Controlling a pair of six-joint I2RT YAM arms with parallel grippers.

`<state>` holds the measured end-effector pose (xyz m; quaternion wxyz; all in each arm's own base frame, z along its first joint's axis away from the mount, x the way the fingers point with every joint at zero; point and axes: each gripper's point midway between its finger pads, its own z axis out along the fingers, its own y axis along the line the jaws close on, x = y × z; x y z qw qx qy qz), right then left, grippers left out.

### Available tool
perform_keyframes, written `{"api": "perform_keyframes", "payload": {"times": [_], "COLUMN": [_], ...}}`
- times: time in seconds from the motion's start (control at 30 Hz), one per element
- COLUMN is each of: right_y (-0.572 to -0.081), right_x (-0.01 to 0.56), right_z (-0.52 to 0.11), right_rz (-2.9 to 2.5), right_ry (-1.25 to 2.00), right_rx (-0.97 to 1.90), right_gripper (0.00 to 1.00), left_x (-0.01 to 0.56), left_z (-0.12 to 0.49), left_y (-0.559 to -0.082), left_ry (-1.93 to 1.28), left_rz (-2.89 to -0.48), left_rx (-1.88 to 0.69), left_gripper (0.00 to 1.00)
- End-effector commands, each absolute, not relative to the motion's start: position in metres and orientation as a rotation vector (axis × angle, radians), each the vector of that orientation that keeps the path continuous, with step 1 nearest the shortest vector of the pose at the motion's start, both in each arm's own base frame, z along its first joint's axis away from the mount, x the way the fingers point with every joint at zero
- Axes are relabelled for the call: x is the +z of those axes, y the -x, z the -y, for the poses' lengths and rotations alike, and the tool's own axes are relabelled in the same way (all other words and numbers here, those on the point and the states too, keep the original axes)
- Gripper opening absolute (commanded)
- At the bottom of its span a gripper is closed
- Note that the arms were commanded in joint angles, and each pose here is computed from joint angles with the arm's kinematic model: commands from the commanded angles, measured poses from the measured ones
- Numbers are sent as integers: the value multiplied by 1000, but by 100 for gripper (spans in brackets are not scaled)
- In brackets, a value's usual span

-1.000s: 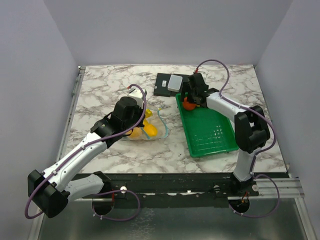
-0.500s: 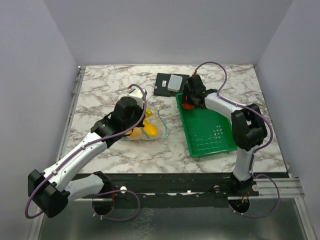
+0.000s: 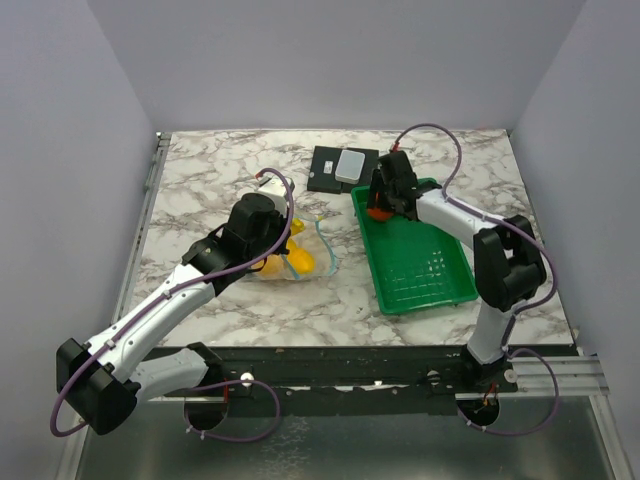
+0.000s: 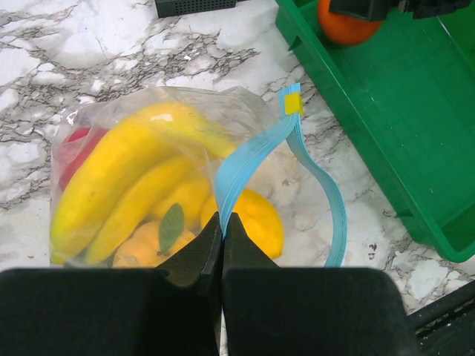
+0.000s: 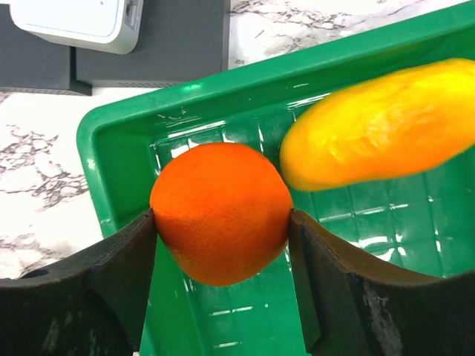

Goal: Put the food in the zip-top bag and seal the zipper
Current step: Pick up the fake fruit from the bin, then place the fake fruit in the zipper food storage bag.

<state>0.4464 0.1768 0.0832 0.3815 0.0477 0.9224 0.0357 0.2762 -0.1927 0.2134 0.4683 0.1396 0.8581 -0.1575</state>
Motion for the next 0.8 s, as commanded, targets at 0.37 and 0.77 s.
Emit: {"api": "perform_keyframes", "payload": {"times": [0.37,0.77], "right_y": [-397,-332], "right_x": [170,225], "right_z": [-193,-241], "right_rz": [-2217,-2142], "right_ry": [-32,200], "right_rx": [342,581], "right_gripper": [28,26], "left_x": [213,213], "left_z": [187,186], "left_y": [-279,-280], "left_ry": [-318,-317], "left_rz": [-2103,-2103], "left_rx": [-354,-350], "left_gripper": [0,0]}}
